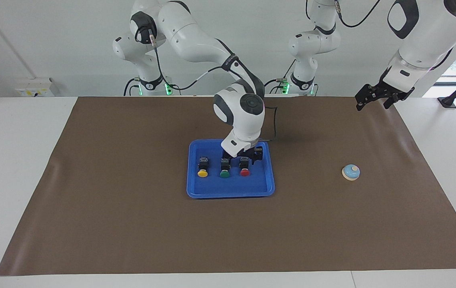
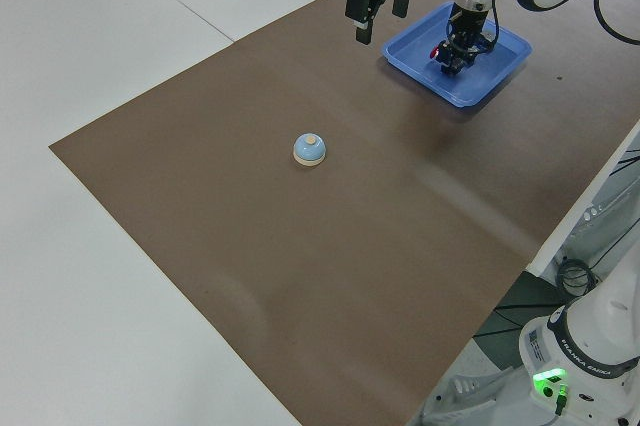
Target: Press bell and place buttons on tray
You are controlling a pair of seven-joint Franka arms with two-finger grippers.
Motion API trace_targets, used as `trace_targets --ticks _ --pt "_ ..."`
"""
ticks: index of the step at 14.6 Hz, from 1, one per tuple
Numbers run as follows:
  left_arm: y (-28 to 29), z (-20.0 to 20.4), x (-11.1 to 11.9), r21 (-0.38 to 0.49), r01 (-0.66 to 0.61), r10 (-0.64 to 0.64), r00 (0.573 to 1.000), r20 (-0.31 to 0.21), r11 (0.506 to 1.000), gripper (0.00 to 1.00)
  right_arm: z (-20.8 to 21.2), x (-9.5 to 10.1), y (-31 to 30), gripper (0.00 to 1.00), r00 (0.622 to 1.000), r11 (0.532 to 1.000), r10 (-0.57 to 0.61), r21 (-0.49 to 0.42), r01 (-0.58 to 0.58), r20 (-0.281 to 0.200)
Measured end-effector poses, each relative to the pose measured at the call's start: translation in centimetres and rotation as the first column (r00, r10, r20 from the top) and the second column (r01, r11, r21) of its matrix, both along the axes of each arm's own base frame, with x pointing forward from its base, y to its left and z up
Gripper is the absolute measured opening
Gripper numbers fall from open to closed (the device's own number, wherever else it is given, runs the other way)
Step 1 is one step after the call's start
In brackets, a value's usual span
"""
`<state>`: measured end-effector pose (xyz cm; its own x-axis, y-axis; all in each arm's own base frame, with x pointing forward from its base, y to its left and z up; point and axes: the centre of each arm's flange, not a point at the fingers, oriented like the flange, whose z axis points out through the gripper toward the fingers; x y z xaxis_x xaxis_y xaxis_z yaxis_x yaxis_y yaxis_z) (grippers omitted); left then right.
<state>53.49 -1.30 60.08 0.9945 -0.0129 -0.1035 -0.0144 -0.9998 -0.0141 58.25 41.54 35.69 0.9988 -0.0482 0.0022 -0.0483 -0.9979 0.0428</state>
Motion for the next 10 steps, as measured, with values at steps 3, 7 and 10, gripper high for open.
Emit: trace_targets --ticks 3,7,10 --pt "0.0 0.0 0.0 0.000 0.000 0.000 1.000 0.000 1.000 1.00 7.9 3.2 -7.8 1.00 0.998 0.999 0.042 0.021 -0.043 0.054" --pt "0.0 0.0 0.0 0.000 0.000 0.000 1.000 0.000 1.000 1.00 15.7 5.3 -21.7 1.00 0.993 0.995 0.099 0.021 -0.101 0.064" --pt "0.0 0.0 0.0 0.000 0.000 0.000 1.000 0.000 1.000 1.00 19.7 3.7 -28.4 1.00 0.993 0.993 0.117 0.017 -0.118 0.023"
